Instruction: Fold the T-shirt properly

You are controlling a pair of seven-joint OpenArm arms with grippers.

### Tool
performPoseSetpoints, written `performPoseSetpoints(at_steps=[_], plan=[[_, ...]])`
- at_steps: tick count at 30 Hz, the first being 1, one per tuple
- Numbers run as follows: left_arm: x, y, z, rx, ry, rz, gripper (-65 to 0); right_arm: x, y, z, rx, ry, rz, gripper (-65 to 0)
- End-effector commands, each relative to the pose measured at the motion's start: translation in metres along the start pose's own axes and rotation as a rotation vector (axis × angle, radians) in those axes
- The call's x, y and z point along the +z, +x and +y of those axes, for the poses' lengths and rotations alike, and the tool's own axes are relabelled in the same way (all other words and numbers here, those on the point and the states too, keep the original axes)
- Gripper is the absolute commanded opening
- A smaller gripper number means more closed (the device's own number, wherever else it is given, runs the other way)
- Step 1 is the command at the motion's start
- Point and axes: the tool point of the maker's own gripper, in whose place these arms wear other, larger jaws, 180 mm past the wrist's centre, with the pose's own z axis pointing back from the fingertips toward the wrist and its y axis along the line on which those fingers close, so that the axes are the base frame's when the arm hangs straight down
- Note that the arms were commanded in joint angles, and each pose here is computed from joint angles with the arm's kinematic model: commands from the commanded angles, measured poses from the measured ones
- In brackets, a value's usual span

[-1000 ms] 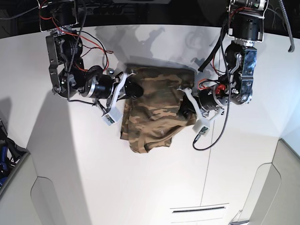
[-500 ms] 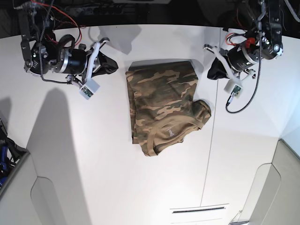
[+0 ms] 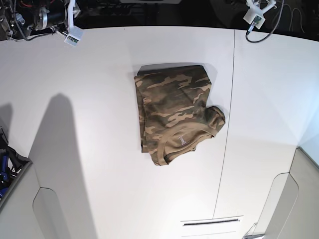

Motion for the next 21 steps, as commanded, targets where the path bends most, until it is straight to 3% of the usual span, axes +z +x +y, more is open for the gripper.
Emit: performPoseSetpoints(at_steps=[1, 6, 11, 15, 18, 21], plan=[[0.001, -0.015, -0.006, 0.010, -0.026, 0.035, -62.2, 0.000, -0.008, 0.008, -0.013, 0.029, 0.004, -65.0], [-0.022, -0.092, -0.024, 0.113, -0.109, 0.241, -62.2, -0.021, -0.071, 0.028, -0.179, 0.109, 0.112, -65.0], [-0.049, -0.172, -0.033, 0.087, -0.171, 0.432, -62.2, -0.048, -0.131, 0.024, -0.321, 0.102, 0.230, -65.0], [-0.067, -0.230, -0.017, 0.078, -0.068, 0.667, -62.2, -0.073, -0.176, 0.018, -0.341, 0.045, 0.341, -65.0], [-0.082, -0.241, -0.011, 0.078, -0.026, 0.738, -62.2, -0.088, -0.200, 0.018, -0.335, 0.033, 0.444, -65.0], [-0.100, -0.238, -0.017, 0.068, -0.046, 0.759, -62.2, -0.099, -0.216, 0.011, -0.350, 0.007, 0.527, -65.0]])
